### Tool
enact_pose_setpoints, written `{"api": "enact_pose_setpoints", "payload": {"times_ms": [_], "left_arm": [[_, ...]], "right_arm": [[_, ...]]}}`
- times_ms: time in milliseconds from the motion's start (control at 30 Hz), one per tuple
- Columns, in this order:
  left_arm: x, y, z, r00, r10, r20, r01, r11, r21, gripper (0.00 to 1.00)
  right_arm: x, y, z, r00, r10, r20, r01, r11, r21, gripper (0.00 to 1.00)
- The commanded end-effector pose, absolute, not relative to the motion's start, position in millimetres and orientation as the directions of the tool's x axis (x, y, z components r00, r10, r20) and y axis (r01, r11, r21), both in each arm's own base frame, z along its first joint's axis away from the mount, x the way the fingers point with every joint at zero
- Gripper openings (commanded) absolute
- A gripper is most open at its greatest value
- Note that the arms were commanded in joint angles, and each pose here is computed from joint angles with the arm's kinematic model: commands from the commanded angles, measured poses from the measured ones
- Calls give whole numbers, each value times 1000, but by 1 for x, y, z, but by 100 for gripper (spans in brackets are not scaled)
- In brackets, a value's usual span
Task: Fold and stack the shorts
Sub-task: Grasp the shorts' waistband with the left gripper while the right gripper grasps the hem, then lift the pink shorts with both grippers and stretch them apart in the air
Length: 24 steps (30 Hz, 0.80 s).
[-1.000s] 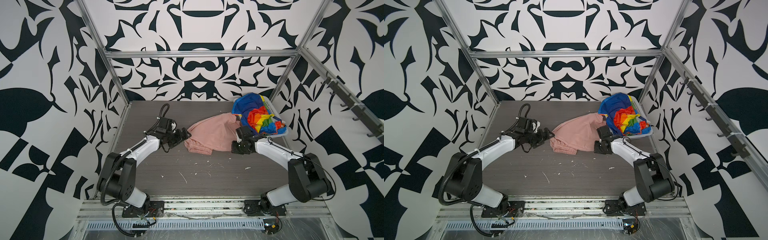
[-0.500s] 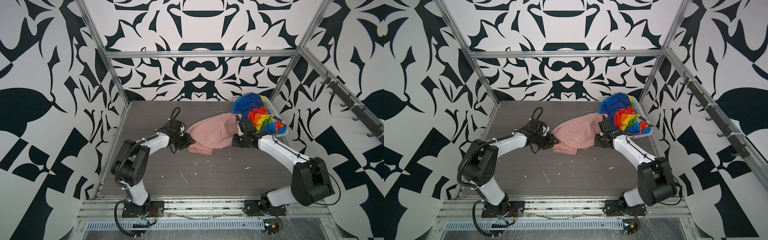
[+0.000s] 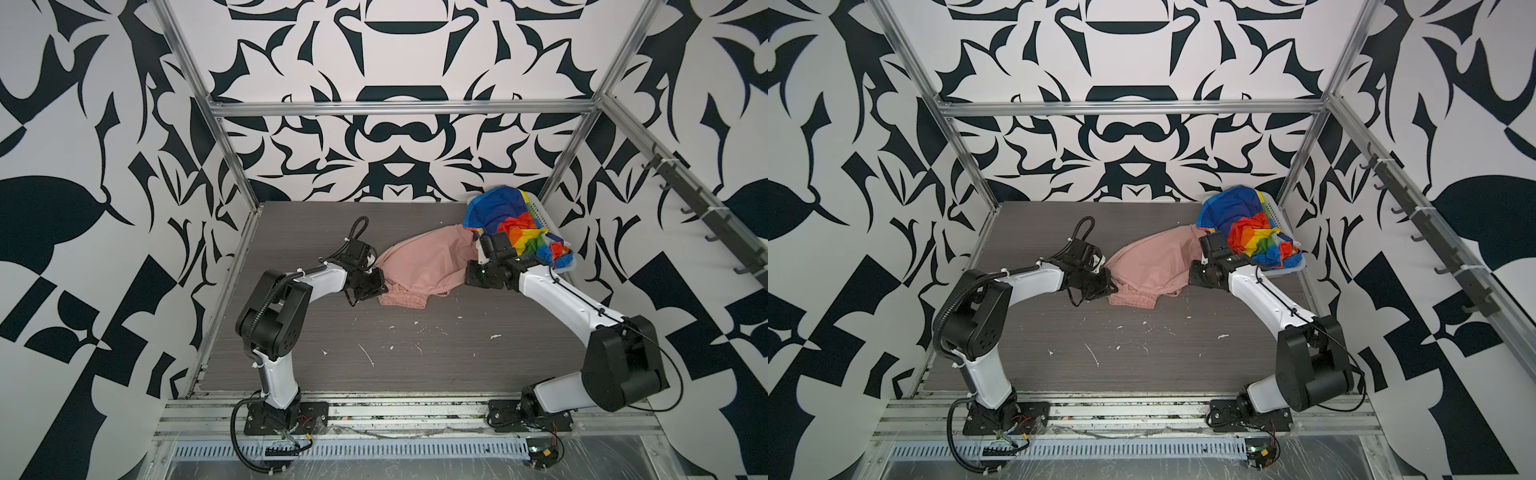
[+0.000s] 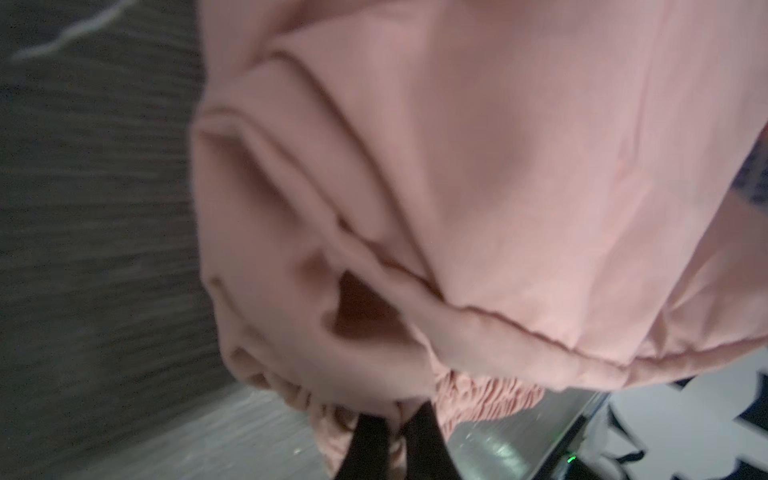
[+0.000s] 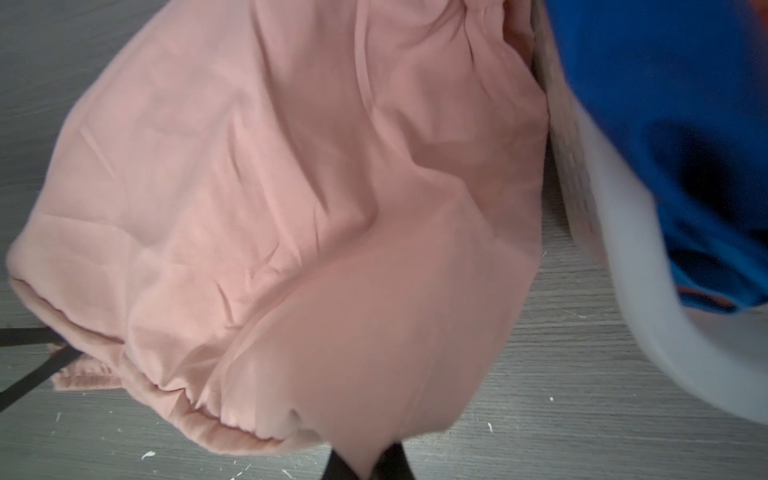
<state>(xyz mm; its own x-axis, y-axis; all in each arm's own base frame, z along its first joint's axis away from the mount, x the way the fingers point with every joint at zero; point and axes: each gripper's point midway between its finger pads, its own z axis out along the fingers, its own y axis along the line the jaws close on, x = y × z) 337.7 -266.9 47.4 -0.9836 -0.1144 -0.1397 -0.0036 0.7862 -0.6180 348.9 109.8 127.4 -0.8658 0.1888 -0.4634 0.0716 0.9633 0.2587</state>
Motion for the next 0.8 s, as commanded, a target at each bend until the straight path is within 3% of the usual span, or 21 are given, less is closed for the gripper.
{"api": "enact_pose_setpoints", "payload": {"times_ms": [0, 200, 467, 633, 767], "left_arm": [[355, -270, 84, -974, -95, -207, 61, 768, -637, 0], [403, -210, 191, -875, -179, -449, 125, 814, -567, 0], [451, -110, 297, -693, -307, -653, 32, 891, -454, 0], [439, -93, 392, -483, -331, -811, 120, 892, -436, 0], [391, -86, 470, -293, -351, -889, 214, 883, -419, 0]], "right_arm": [[371, 117, 174, -815, 196, -545, 27, 953, 303, 0], [406, 117, 280, -683, 270, -679, -41, 914, 405, 0], [453, 81, 406, -467, 426, -775, -66, 857, 511, 0], [437, 81, 478, -378, 425, -823, -171, 841, 513, 0], [381, 86, 545, -243, 401, -883, -319, 827, 463, 0]]}}
